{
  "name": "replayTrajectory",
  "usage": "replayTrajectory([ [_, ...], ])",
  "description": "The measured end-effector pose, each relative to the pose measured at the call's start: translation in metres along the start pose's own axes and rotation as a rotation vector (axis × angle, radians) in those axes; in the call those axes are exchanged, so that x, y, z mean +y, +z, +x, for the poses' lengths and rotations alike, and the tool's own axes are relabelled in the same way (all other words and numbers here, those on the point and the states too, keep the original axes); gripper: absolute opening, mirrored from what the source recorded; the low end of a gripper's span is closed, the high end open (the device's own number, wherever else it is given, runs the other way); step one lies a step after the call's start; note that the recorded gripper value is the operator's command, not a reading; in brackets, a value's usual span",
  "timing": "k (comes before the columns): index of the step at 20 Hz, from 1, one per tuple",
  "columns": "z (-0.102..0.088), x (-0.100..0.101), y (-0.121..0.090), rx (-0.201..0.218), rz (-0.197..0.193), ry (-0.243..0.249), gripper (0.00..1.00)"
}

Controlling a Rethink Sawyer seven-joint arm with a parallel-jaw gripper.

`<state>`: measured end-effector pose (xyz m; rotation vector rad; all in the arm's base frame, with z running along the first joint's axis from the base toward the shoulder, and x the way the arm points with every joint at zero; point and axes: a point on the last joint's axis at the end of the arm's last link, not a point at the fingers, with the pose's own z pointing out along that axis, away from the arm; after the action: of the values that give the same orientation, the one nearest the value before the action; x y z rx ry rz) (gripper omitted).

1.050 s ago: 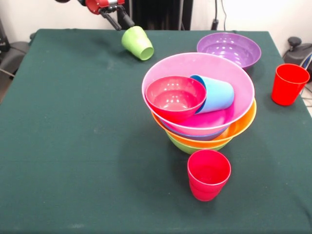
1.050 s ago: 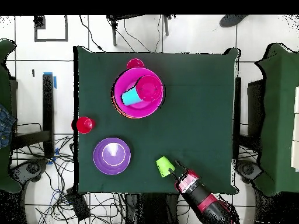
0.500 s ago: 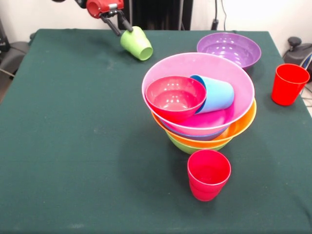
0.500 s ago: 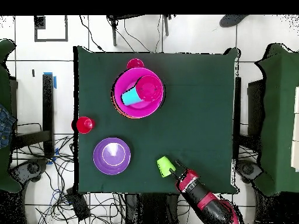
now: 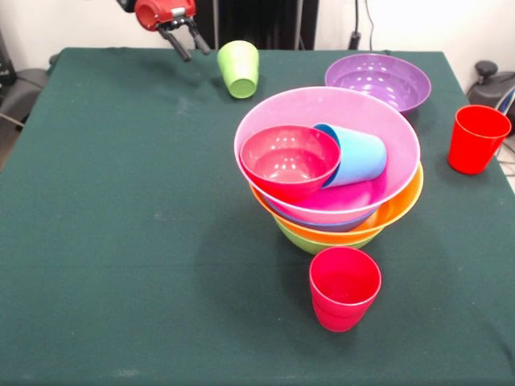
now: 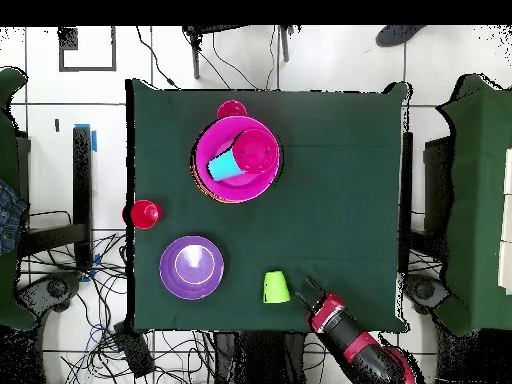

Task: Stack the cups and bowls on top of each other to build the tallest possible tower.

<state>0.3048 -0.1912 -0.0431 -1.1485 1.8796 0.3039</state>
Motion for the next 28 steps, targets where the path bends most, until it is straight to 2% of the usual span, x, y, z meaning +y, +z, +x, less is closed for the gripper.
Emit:
replayTrajectory([
  [10,0.006,0.0,-0.006,0.021,-0.006,0.0,1.0],
  [16,0.007,0.009,-0.003,0.031,-0.038,0.001,1.0],
  [22,0.002,0.028,0.01,0.034,-0.121,-0.003,1.0],
  [24,0.001,0.032,0.013,0.036,-0.138,-0.005,1.0],
  [25,0.0,0.038,0.015,0.043,-0.166,-0.009,1.0],
  [28,0.0,0.044,0.018,0.054,-0.198,-0.018,1.0],
])
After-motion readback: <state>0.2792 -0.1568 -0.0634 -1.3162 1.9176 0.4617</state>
